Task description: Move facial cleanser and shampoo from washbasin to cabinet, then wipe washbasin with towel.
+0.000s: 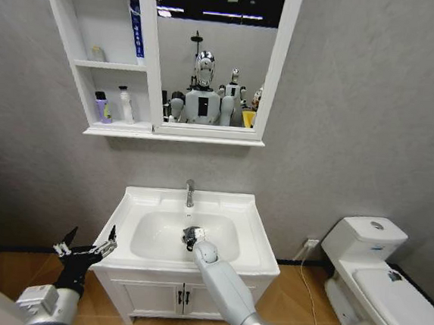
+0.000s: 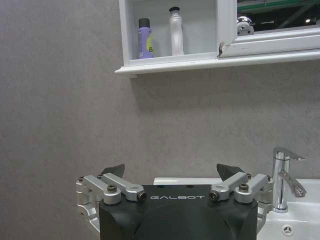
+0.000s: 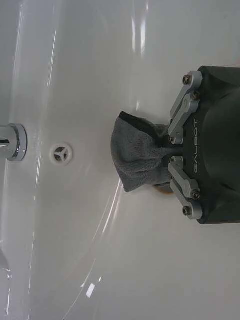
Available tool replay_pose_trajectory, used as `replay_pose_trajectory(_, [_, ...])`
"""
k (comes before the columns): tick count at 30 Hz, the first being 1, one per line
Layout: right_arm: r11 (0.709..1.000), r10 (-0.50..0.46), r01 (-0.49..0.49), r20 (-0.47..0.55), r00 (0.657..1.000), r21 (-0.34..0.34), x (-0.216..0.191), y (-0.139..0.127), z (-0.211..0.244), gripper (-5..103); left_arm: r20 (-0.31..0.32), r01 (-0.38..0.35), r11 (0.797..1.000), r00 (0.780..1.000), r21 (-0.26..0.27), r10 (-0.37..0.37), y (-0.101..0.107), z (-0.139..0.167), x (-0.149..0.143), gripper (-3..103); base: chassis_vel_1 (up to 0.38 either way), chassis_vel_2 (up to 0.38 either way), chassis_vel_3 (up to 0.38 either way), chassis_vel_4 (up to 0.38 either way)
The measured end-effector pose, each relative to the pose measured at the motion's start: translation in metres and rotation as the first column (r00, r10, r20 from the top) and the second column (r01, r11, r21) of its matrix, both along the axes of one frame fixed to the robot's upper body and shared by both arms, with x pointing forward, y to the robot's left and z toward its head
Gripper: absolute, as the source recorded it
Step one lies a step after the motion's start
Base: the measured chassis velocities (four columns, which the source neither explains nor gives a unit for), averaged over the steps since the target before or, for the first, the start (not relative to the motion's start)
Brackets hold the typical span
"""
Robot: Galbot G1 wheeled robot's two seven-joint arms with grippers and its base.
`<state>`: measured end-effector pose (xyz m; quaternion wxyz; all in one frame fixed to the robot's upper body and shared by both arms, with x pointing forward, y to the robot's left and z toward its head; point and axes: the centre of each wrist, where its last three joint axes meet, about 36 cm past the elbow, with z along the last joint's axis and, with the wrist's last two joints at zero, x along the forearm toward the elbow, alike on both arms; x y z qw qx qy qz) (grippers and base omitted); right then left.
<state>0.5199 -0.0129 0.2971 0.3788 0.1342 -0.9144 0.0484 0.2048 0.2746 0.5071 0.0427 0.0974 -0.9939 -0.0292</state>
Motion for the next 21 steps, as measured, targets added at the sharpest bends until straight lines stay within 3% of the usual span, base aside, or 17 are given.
replay_pose_trajectory(21, [0.992,0.086,-0.087,0.015,0.996,0.090,-0.006,0.014,-0.004,5,0.000,0.000,1.000,1.000,0.000,0.000,0.000,0.000,0.000,100,0.000,0.000,0.000,0.000])
